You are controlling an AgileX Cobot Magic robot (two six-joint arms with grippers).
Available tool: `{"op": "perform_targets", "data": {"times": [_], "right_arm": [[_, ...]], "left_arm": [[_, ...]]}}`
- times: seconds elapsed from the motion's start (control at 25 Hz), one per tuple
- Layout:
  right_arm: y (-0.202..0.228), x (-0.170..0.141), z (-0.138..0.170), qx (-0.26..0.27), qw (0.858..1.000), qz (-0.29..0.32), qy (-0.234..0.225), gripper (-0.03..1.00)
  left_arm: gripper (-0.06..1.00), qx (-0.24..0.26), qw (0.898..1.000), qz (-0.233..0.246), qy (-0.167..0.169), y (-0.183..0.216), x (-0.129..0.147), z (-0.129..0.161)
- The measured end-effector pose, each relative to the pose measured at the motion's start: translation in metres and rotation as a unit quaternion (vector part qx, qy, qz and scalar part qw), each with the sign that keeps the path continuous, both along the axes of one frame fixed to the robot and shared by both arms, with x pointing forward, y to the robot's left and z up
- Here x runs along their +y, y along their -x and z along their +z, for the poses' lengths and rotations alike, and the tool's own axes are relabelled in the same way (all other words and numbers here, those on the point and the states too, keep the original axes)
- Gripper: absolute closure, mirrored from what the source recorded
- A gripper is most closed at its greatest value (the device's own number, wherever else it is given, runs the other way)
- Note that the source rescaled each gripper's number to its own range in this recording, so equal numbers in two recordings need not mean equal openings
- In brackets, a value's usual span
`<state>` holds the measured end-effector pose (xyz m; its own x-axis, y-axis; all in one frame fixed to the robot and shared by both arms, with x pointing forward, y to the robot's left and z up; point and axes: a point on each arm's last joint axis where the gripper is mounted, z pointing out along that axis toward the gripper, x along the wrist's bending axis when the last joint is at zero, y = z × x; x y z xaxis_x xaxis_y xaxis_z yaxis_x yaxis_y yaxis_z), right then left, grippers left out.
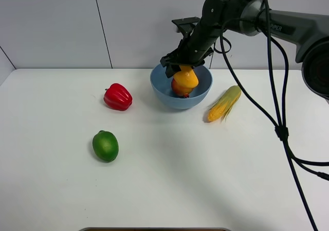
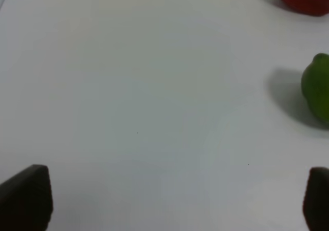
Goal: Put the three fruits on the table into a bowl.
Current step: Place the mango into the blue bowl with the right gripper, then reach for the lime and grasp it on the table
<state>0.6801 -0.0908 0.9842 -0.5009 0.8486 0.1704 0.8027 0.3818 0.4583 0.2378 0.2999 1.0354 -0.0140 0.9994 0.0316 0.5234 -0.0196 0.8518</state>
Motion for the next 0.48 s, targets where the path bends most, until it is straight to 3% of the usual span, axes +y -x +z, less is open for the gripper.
{"op": "perform_targets", "data": {"times": [0.12, 0.24, 0.48], "right_arm": [[-0.0004, 0.0001, -0.0001, -0.001, 1.000, 0.000, 0.000, 0.97], [-0.0004, 0.0001, -0.0001, -0.001, 1.000, 0.000, 0.000, 0.86], [0.0004, -0.0001, -0.0009, 0.004, 1.000, 0.001, 0.002, 0.25]], "left_arm": [[-0.06, 0.000, 1.000, 0.000, 0.000, 0.0000, 0.0000, 0.0000], [-0.06, 0.000, 1.000, 0.000, 0.000, 0.0000, 0.0000, 0.0000], [-0.06, 0.000, 1.000, 0.000, 0.000, 0.0000, 0.0000, 0.0000]]}}
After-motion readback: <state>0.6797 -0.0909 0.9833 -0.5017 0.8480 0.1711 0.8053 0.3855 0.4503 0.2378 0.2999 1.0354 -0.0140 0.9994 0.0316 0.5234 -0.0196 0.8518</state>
